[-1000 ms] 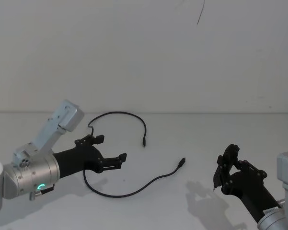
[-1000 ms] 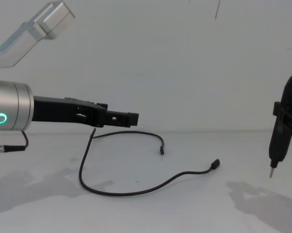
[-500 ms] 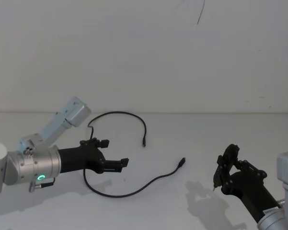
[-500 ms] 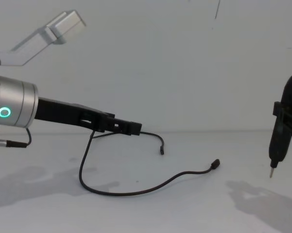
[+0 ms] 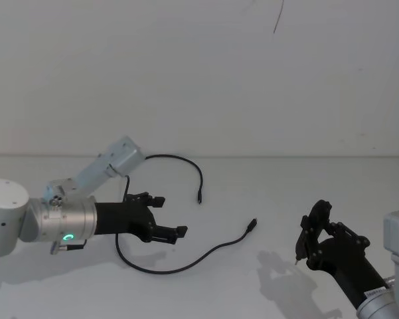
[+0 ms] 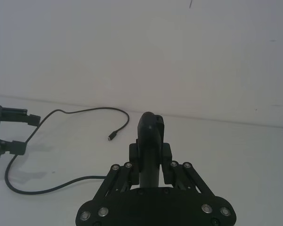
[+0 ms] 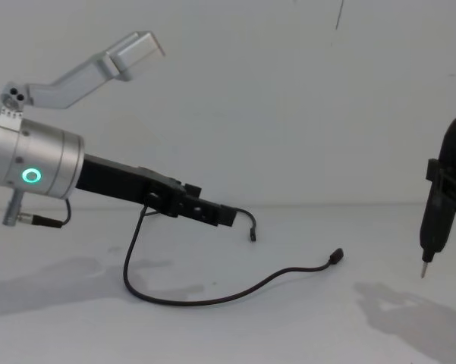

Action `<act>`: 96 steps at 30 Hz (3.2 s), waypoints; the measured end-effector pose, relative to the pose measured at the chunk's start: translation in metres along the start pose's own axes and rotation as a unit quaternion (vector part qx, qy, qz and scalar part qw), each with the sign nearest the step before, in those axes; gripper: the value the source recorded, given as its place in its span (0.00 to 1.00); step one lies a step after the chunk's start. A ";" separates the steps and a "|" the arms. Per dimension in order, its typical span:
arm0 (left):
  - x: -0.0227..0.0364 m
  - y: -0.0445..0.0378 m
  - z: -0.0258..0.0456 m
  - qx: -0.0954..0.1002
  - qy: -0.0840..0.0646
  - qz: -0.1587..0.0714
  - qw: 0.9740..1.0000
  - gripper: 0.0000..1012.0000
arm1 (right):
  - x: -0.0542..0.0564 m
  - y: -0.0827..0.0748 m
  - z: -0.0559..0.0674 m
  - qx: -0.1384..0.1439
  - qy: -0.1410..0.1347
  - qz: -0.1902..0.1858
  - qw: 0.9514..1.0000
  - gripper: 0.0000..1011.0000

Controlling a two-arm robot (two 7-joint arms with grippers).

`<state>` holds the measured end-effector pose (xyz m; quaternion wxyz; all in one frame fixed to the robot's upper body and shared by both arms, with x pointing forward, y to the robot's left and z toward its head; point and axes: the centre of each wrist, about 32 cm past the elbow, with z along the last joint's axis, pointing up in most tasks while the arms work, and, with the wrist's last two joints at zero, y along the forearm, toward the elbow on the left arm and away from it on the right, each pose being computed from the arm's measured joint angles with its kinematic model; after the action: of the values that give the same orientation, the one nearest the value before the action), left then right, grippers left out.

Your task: Pick up the data cable with the one hand.

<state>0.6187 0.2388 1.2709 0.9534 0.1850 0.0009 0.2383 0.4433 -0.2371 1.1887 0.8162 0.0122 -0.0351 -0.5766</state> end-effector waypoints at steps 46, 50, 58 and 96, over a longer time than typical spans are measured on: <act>-0.0141 -0.0367 -0.0048 -0.013 0.019 0.037 0.999 0.99 | 0.000 0.000 0.000 0.000 0.000 0.000 1.000 0.26; -0.0136 -0.0383 -0.0031 -0.011 0.003 0.030 0.999 0.99 | 0.000 0.000 0.000 0.000 0.000 0.000 1.000 0.26; -0.0123 -0.0470 0.0045 0.001 -0.041 -0.001 0.999 0.99 | 0.000 0.000 0.000 0.000 0.000 0.000 1.000 0.26; -0.0114 -0.0928 0.0097 0.066 -0.018 -0.012 0.998 0.99 | 0.000 0.000 0.000 0.000 0.000 0.000 1.000 0.26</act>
<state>0.6517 0.1543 1.2463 0.9418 0.2514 0.0012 0.2233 0.4433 -0.2371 1.1887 0.8162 0.0122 -0.0351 -0.5766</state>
